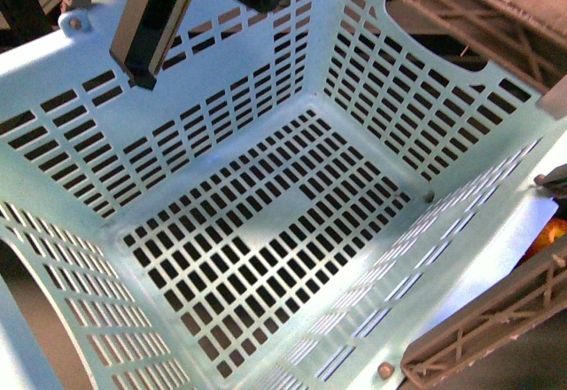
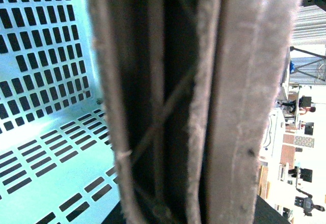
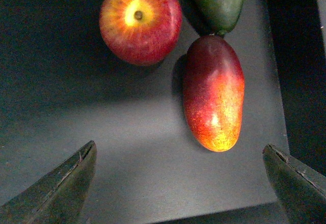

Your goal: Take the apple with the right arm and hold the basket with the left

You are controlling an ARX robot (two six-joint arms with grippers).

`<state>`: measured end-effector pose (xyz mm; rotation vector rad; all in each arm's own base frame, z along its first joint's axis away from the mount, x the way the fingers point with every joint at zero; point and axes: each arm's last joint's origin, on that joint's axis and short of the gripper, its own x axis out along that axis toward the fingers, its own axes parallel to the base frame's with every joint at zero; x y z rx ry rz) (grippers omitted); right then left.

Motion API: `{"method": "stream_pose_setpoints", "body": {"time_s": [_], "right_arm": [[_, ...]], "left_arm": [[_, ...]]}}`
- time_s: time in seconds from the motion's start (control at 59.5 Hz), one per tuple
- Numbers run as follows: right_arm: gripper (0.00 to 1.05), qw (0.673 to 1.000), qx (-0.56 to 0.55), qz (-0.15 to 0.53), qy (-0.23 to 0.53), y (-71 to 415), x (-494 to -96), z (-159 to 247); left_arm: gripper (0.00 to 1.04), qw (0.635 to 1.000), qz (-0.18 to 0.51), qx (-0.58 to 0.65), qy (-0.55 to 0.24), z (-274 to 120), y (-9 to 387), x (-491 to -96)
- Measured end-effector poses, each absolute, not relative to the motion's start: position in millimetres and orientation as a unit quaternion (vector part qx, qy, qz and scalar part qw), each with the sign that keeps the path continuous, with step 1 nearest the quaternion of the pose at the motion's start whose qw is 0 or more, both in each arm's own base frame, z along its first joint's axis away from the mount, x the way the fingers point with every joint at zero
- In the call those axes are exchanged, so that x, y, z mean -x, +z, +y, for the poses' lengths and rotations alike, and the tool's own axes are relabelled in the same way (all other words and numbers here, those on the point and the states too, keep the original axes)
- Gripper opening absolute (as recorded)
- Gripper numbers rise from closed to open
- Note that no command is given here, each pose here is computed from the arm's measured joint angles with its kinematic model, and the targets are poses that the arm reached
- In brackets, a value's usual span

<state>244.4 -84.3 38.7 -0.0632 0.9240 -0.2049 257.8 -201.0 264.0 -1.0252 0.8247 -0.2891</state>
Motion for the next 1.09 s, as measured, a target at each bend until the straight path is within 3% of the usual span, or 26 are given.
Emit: {"method": "stream_pose_setpoints", "body": {"time_s": [0.387,0.79,1.093], "right_arm": [[0.96,0.871,0.086,0.478,-0.070,2.1,-318.8,-66.4],[0.96,0.861,0.097,0.492,-0.090,-15.0,-376.0,-67.0],[0.96,0.850,0.087,0.511,-0.095,-29.9,-388.5,-69.6]], "left_arm": [[0.17,0.781,0.383,0.475,-0.135,-201.3,264.0,-257.6],[0.17,0.781,0.383,0.475,-0.135,-201.3,264.0,-257.6],[0.17,0.781,0.383,0.475,-0.135,-201.3,264.0,-257.6]]}}
